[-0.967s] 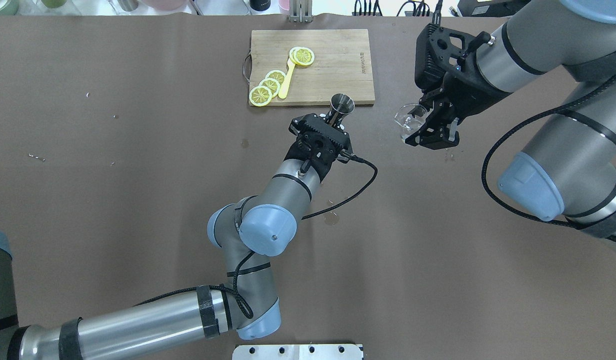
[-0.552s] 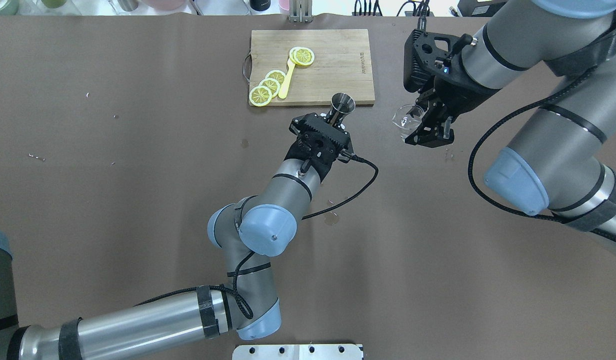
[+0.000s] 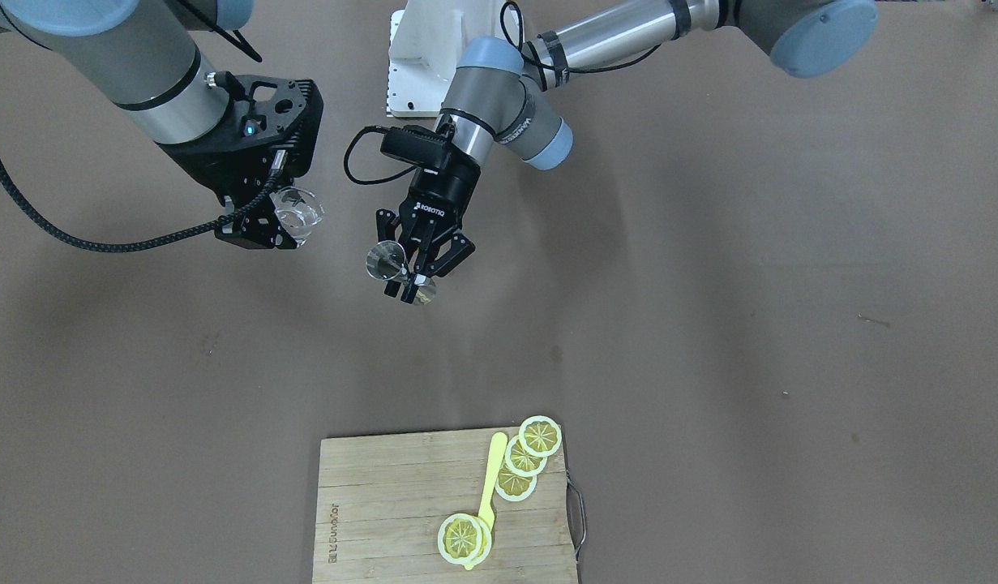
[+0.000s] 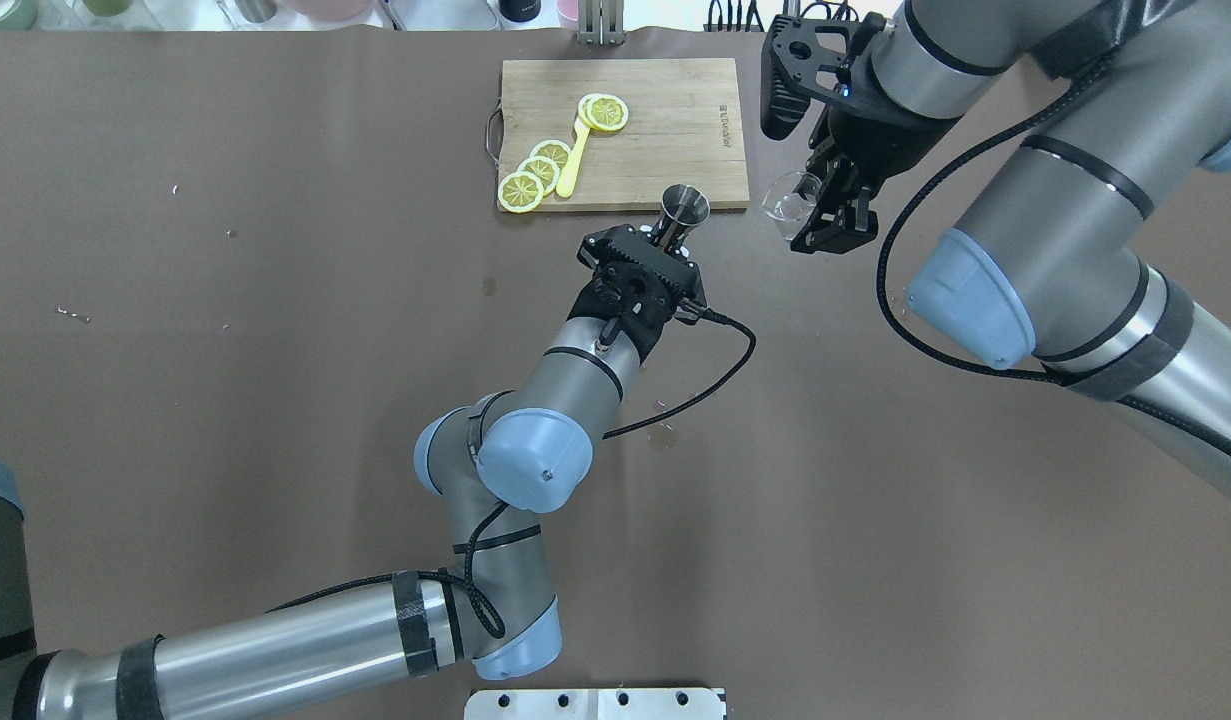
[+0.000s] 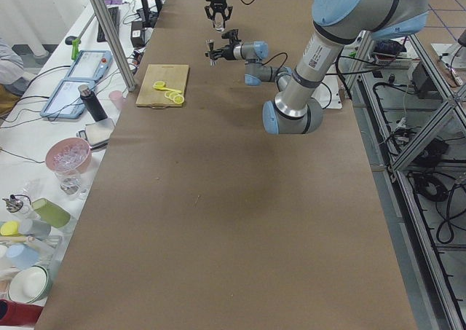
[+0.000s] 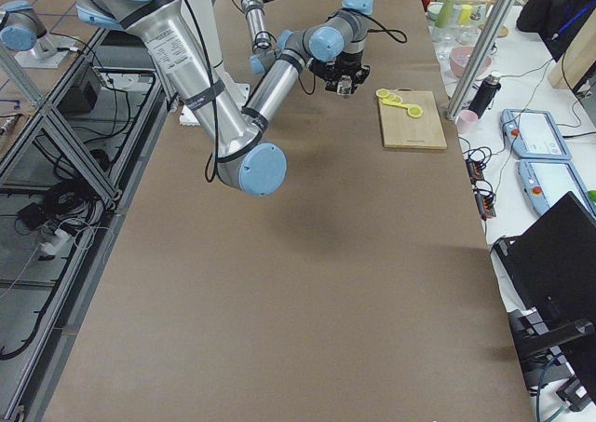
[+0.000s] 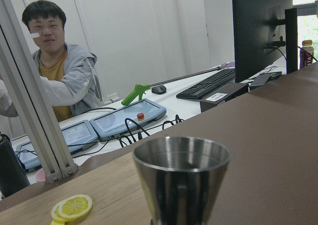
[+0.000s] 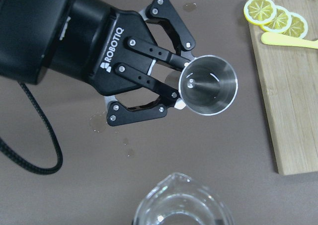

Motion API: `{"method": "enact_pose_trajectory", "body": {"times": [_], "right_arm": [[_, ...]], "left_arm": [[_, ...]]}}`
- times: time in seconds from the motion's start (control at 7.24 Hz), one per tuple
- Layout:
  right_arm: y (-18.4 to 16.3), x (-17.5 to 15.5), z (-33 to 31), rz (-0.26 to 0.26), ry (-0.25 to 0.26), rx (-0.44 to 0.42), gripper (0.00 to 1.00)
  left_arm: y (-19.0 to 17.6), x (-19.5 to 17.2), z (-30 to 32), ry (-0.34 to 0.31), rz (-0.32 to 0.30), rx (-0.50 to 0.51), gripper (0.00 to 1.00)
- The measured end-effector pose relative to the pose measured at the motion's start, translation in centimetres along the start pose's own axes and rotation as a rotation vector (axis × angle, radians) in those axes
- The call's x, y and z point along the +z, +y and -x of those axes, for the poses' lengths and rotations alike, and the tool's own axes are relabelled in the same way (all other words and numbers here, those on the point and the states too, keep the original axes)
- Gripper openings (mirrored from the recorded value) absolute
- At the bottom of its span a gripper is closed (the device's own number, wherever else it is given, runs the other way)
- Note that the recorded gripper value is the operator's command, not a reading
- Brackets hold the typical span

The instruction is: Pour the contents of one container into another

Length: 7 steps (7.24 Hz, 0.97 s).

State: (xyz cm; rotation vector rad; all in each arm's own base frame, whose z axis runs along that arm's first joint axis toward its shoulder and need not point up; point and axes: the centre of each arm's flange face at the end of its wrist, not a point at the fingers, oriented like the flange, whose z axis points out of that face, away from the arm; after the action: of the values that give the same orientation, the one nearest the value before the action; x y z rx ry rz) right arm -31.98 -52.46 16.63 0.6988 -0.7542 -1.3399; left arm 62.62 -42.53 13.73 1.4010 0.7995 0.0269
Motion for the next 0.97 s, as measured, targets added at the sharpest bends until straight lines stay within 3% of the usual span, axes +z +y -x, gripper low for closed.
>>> {"method": "enact_pose_trajectory", "body": {"times": [0.97], "right_arm": [[-4.5, 0.2, -4.5, 0.039, -0.007, 0.027, 0.00]], "left_arm": [[-0.1, -0.1, 0.1, 0.001, -0.002, -0.001, 0.00]]}}
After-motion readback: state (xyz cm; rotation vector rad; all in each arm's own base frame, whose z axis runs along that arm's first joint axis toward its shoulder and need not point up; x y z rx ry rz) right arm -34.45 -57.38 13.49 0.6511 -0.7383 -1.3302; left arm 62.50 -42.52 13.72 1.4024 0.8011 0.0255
